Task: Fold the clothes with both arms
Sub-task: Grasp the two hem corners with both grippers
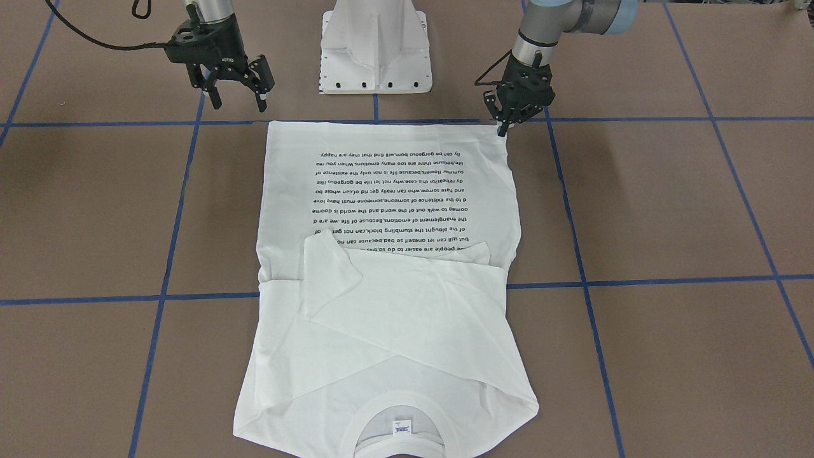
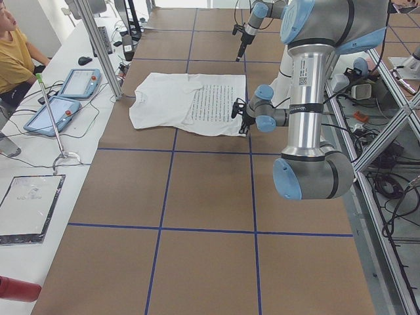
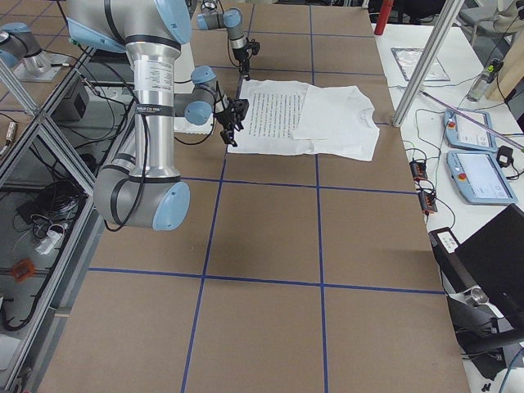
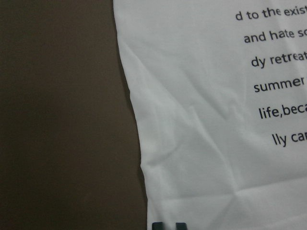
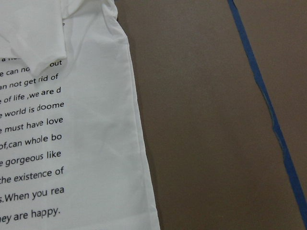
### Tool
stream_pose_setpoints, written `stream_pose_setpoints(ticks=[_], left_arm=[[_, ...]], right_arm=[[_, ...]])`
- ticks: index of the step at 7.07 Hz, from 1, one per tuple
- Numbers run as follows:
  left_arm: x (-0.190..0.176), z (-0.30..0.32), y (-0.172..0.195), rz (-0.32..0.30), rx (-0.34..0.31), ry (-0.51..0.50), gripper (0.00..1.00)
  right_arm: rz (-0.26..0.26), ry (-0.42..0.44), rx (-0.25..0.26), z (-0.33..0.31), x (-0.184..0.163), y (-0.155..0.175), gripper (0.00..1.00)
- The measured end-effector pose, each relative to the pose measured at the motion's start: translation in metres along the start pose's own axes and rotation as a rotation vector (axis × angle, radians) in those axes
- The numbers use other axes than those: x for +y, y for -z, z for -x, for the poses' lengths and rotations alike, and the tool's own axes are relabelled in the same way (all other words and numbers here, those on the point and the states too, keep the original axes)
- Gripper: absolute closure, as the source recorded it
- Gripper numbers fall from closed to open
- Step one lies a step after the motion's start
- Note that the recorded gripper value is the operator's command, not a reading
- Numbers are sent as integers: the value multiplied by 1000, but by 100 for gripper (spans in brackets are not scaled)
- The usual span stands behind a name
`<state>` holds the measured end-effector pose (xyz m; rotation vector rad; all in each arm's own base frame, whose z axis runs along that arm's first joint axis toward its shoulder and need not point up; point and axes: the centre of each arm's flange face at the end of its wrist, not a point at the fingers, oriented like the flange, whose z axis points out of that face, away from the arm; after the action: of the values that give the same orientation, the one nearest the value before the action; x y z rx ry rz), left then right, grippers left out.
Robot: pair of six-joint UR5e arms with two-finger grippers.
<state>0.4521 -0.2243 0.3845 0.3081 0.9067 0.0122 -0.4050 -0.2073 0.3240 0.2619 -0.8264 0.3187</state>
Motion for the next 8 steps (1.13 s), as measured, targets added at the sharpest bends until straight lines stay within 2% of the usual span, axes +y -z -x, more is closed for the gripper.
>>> stream_pose_setpoints(ticks=[1,2,4,6,8], left_arm=[[-4,-6,13,-8,23,3,100],[-8,-13,30,-14,50,5,100],[-13,-29,60,1,100,6,100],[-13,-33,67,14,113,7,100],[-13,-33,68,16,114,9,100]], right_arm=[[-15,2,3,1,13,-5,18],[-37,4,9,1,30,-14,22],[-67,34,26,-1,58,-34,23],[-81,38,30,10,76,-52,34],[-95,3,12,30,88,-63,36]])
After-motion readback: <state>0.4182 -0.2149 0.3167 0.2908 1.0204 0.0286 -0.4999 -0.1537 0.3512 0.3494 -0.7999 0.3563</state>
